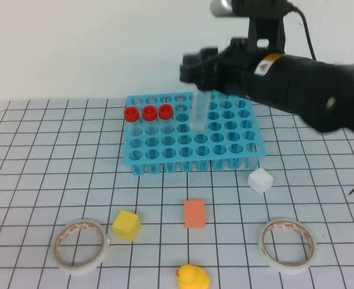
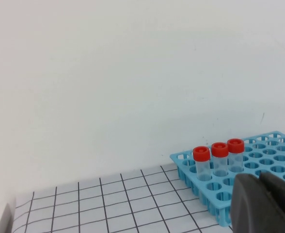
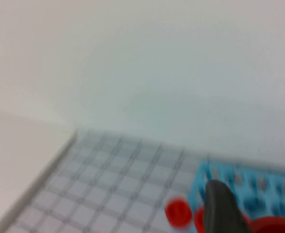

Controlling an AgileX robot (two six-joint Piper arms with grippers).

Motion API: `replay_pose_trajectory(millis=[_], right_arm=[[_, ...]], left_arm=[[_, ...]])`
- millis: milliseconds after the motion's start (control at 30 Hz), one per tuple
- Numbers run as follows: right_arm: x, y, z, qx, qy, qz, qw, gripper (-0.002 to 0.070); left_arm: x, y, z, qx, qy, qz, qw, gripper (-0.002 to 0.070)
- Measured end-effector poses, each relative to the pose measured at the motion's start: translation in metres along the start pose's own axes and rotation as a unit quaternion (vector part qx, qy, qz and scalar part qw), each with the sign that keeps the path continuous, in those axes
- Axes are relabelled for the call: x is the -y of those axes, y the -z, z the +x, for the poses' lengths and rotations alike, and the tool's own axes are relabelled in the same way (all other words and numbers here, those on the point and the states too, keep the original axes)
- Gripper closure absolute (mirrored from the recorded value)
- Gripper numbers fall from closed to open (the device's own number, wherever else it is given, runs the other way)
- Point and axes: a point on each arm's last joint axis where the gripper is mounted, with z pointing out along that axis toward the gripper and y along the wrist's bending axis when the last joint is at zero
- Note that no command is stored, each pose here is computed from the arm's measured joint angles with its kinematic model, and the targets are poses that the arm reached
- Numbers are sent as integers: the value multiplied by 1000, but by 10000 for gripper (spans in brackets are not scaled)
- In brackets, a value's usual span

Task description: Place the test tubes

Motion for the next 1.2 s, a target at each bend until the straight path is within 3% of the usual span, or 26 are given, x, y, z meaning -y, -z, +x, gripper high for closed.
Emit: replay_pose_trajectory(millis=[167,267,467,667,833,1200], right_arm=[[-12,-17,1,93,22,-73,993,409],[-13,-31,15,96,12,-95,991,409],[-4,-48,35,90,68,-65,991,409],[-3,-54,38,129,148,-61,979,409],[-2,-58,41,156,157,-64,973,409],[17,-81,70,131,174,-3,976,409]], left_arm=[[0,0,0,0,0,0,1000,676],[0,0,0,0,-1,0,1000,676],[0,0,0,0,-1,0,1000,676],[0,0,0,0,-1,0,1000,676],[0,0,0,0,-1,0,1000,676],[0,0,0,0,-1,0,1000,676]])
